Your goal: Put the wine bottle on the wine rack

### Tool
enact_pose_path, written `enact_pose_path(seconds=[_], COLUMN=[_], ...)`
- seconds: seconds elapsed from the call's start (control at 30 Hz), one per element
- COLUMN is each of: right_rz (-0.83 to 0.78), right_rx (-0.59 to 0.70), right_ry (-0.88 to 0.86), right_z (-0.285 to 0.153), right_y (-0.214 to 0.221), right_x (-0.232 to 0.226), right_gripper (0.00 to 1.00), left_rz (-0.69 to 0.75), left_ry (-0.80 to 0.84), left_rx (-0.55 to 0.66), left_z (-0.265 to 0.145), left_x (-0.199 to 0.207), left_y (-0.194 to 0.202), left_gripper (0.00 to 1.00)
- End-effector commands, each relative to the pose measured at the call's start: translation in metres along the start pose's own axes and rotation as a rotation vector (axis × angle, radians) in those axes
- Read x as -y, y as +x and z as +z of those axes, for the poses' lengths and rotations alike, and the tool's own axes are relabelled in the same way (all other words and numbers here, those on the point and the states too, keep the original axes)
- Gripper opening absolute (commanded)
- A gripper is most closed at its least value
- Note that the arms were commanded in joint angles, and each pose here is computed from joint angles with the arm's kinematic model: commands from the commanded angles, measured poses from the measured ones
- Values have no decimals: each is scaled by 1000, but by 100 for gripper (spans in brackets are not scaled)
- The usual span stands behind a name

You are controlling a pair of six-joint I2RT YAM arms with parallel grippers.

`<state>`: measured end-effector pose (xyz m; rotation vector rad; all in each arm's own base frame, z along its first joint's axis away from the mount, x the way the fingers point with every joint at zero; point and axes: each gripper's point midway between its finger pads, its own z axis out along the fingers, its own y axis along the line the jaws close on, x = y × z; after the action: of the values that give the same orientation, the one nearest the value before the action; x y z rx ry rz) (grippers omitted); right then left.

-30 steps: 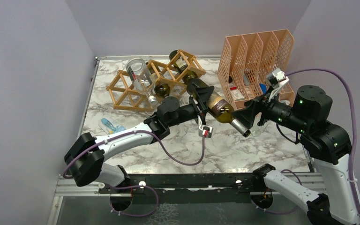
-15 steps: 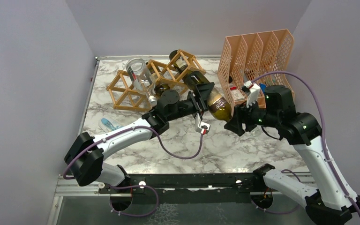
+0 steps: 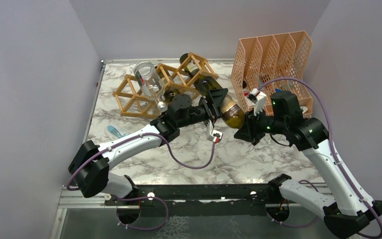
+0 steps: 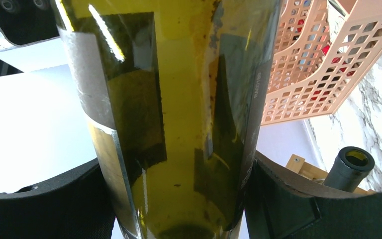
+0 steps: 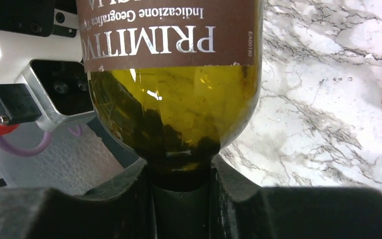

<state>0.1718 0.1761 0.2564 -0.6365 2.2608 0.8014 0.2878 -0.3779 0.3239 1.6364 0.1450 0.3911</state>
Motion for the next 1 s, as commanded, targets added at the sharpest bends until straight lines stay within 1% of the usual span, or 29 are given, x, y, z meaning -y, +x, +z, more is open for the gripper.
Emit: enact_pose_path(seconds=[0.0,0.03,0.13,0.17,0.2,0.23,0.27,0.47,0.57,0.67,0.73,0.8,0.83,0.9,0.97], right_rz=[14,14,7,1,-2,0,-1,59,72,65,64,61,64,62,47], right_rx=[70,103,215,244,270,292,314,405,428,419,398,370,352,303,248], right_ry=[22,50,103,106,112,121,134,288,313,283,266,247,241,224,188], right_z=[2,-1,-17,-21,-26,-30,-34,-51,-56,-53,-47,-40,-36,-28,-22], right_y=[-16,-23,-46,-52,-58,-63,-68,-83,-87,-87,-84,-79,-75,-66,-54], right_x=[3,6,7,6,5,5,5,27,30,25,24,23,24,24,20], right_gripper=[9,2,1,1,1,1,1,1,1,1,1,1,1,1,1], left_rz=[38,28,-11,-16,-18,-21,-26,-41,-119,-319,-526,-764,-849,-994,-1073], left_ry=[-189,-190,-190,-186,-179,-172,-166,-135,-155,-231,-331,-455,-510,-608,-654], left_rx=[-10,-13,-22,-26,-30,-34,-40,-80,-91,-111,-156,-194,-213,-239,-234], left_z=[-9,-9,-10,-10,-10,-10,-10,-12,-15,-23,-32,-42,-46,-53,-55], left_x=[-73,-73,-73,-71,-66,-63,-60,-45,-50,-72,-97,-123,-134,-149,-157], left_y=[3,4,7,7,7,8,9,13,16,24,38,53,60,72,75], left_gripper=[0,0,0,28,60,89,98,99,99,99,99,98,98,98,99])
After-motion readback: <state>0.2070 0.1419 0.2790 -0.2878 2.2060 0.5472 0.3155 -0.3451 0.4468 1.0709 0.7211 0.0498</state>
